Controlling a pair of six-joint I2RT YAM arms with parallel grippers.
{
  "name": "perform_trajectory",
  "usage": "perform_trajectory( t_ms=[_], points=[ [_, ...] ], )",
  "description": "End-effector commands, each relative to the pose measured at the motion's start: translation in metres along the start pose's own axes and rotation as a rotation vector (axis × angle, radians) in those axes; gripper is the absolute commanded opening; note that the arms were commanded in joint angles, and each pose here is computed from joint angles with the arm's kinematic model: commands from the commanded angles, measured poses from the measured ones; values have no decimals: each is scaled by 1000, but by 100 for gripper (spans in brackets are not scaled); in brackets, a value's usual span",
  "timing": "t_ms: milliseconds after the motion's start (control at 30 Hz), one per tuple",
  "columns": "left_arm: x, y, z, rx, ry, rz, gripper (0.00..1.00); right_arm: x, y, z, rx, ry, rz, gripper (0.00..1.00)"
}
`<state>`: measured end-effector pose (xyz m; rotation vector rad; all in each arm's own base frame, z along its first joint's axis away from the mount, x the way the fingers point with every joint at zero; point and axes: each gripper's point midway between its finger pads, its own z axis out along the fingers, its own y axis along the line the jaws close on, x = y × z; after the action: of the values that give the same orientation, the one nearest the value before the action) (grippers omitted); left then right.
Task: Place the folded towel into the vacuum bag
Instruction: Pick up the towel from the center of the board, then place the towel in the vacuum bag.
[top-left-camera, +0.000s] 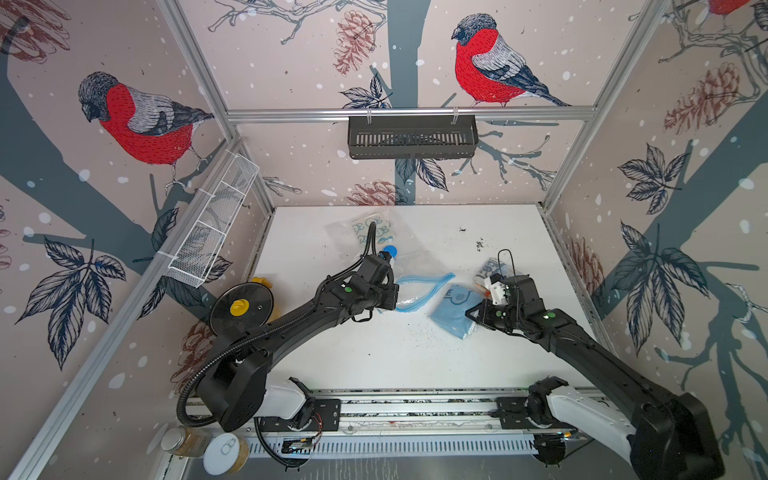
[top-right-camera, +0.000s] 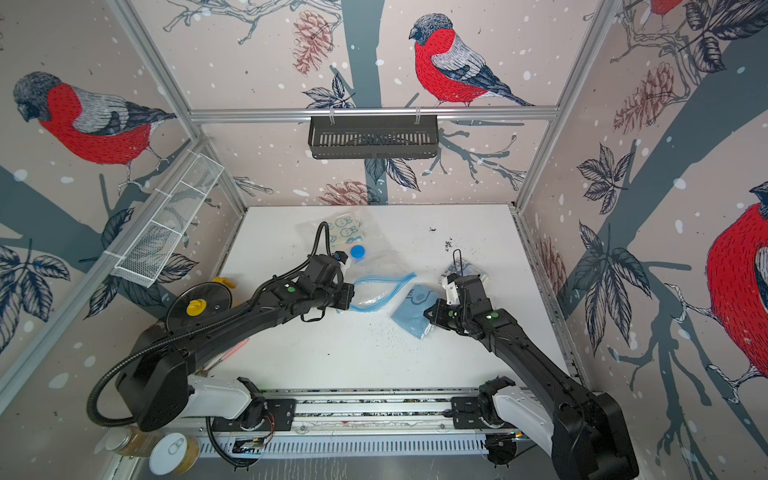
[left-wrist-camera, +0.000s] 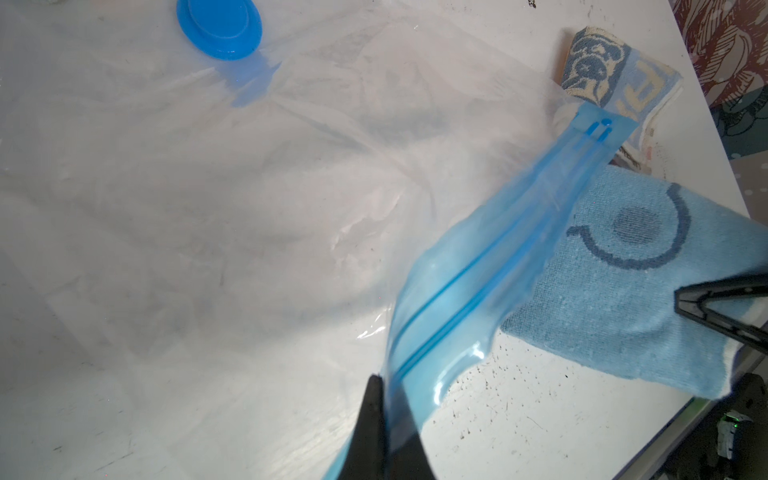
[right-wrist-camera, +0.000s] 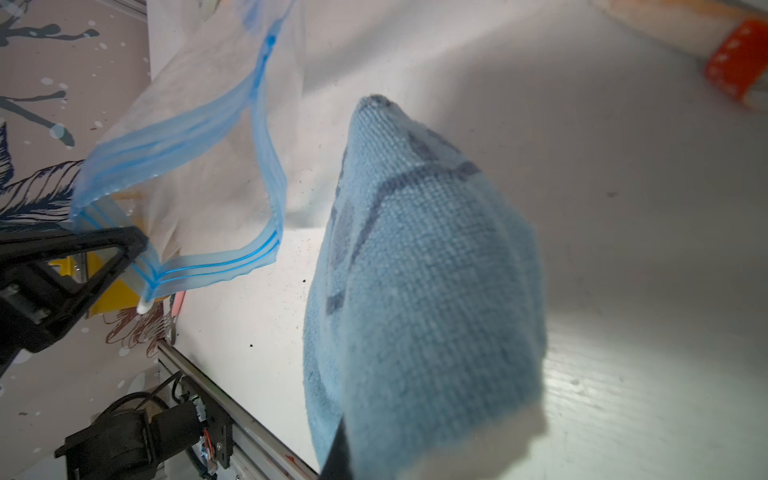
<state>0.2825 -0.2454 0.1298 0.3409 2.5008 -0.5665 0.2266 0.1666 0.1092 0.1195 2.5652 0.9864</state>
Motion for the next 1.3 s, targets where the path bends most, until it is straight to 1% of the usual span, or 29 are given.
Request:
perform_trajectory(
  t_ms=[0,200,300,433,600,800,1100,1267],
  points=[
    [-15,-5,-2,13,-54,-9,0,10,10,-7,-39,50,-44,0],
    [-18,-7,3,16,-45,-13,0,26,32,-19,-131,98,-114,0],
    [-16,-7,6,16,-40,-13,0,32,47,-18,-179,109,-155,0],
    [-13,-8,8,11,-28,-10,0,31,65,-13,-224,111,-177,0],
    [-12,-15,8,-1,-25,21,0,21,78,0,-261,115,-171,0],
    [-9,-19,5,-5,-29,35,0,6,83,16,-271,118,-156,0],
    [-1,-25,6,-1,-17,53,0,-21,72,39,-279,102,-55,0],
    [3,-28,8,9,-13,45,0,-32,70,42,-281,84,-22,0]
  ],
)
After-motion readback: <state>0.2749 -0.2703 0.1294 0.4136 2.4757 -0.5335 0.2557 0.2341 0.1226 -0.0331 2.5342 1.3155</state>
